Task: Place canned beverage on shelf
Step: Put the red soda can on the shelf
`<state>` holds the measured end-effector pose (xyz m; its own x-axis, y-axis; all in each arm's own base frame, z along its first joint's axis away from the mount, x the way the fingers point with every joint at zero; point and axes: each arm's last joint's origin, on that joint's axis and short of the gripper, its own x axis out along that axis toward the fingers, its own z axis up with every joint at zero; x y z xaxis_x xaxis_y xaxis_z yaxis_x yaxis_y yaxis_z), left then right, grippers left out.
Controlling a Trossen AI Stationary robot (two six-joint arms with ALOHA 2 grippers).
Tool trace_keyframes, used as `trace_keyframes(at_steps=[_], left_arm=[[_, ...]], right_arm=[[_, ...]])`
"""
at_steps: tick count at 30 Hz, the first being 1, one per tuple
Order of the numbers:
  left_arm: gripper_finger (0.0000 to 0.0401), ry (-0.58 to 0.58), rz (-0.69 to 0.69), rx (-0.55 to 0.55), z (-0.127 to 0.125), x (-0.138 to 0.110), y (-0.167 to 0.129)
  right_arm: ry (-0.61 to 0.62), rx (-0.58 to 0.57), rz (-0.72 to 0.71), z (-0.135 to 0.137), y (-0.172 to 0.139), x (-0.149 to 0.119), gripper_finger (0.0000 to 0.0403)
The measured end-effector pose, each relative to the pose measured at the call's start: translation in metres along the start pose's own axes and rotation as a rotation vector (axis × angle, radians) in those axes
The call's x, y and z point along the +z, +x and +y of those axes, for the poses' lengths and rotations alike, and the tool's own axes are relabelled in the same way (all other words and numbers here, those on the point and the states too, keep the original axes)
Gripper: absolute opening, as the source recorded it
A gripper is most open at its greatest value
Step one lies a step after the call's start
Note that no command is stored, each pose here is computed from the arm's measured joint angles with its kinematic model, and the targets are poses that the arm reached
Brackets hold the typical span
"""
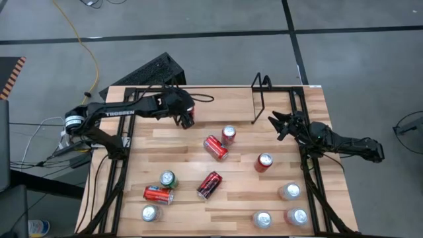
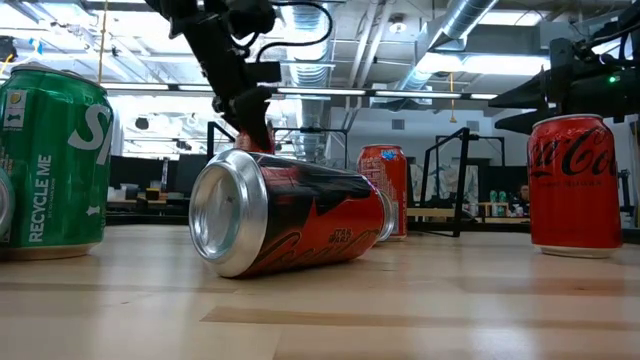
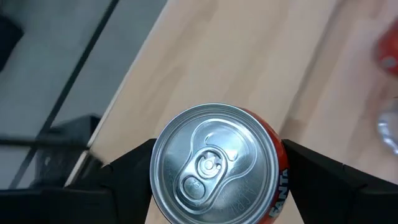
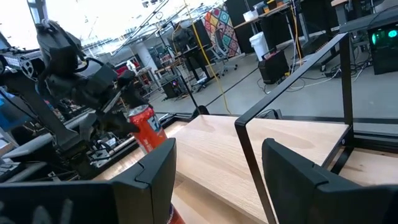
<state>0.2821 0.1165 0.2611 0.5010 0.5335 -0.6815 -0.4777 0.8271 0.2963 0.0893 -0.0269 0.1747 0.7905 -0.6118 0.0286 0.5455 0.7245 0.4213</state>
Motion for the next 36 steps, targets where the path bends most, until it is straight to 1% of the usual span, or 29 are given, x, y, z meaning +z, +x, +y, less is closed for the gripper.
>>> trace_keyframes(at_steps=[4,9,14,19,22,25,27,32,36], left_arm=[[0.0306,0.051,-0.015,-0.016,-0.001,0.001,0.001],[0.0328,0.055,-0.031,-0.002,0.000,0.003,0.000],[0.0332,0.117,-0.039,0.004,0.000,0.004,-0.001],[0.0333,0.126,-0.038,0.003,0.000,0.004,-0.002],[0.0333,0.119,-0.057,0.005,0.003,0.005,-0.008],[0.0333,0.104,-0.091,0.009,0.006,0.007,-0.020],[0.0333,0.097,-0.119,0.008,0.008,0.008,-0.031],[0.0334,0.043,-0.219,-0.007,0.014,0.010,-0.070],[0.0334,0.002,-0.317,-0.048,0.017,0.008,-0.105]], right_arm=[[0.000,0.000,0.000,0.000,0.000,0.000,0.0221],[-0.004,0.000,0.001,0.000,0.000,0.000,0.0221],[-0.007,0.000,0.001,0.000,0.000,0.000,0.0221],[-0.010,0.009,-0.010,0.001,0.000,0.001,0.0221],[-0.036,0.048,-0.055,0.003,0.000,0.005,0.0221],[-0.028,0.090,-0.165,0.008,-0.002,0.017,0.0221],[-0.040,0.101,-0.205,0.009,-0.003,0.022,0.0221],[-0.096,0.112,-0.250,0.019,-0.007,0.048,0.0221],[-0.170,0.116,-0.256,0.034,-0.005,0.075,0.0221]])
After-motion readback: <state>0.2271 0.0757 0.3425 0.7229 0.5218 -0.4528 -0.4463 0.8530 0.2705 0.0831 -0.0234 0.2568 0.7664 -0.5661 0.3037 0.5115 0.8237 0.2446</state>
